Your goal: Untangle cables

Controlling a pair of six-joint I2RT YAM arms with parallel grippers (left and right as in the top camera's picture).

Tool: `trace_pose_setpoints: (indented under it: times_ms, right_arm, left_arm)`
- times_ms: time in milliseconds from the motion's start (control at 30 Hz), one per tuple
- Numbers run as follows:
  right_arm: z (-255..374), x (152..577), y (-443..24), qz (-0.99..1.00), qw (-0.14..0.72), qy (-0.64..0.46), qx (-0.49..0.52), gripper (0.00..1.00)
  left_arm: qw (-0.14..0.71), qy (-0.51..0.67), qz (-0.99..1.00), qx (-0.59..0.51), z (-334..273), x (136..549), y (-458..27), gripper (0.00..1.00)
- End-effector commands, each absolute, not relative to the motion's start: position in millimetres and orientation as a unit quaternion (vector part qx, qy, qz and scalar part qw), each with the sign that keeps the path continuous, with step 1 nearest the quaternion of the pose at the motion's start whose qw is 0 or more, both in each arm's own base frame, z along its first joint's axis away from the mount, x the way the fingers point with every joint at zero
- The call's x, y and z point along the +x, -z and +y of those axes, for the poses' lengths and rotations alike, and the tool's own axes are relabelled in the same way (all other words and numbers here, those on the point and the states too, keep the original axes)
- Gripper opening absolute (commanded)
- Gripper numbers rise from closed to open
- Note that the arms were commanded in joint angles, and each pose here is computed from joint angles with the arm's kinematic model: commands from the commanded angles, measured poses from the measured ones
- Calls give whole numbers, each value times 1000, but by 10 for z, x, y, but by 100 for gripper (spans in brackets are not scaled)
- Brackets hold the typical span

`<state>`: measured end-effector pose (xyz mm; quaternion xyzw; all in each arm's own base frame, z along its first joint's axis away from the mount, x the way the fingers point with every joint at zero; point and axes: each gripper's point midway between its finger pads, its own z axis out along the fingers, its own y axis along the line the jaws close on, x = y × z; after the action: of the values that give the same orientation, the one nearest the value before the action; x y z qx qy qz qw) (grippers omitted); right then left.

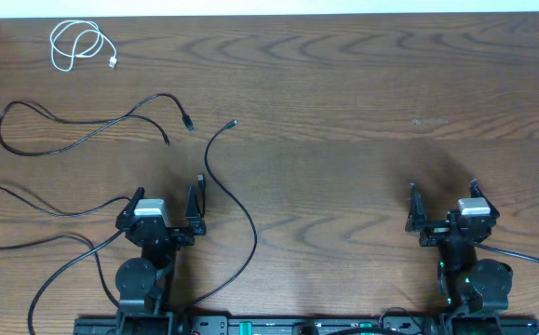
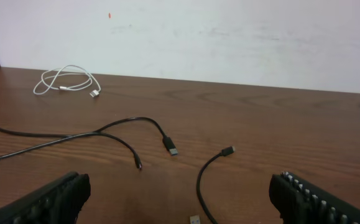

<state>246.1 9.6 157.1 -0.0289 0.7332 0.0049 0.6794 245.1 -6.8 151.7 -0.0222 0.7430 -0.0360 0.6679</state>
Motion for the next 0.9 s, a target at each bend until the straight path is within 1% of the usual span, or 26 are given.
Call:
trace_pose_setpoints:
  times_ms: [0,867]
  right_arm:
    - [71,2460,-1563,733,679,9,-32,99]
    - [73,2460,-1564,733,680,12,-37,99]
  left_arm:
    - [649,17,760,-26,-19,2437,-1358,97]
    - [649,17,760,-26,-19,2437,-1358,97]
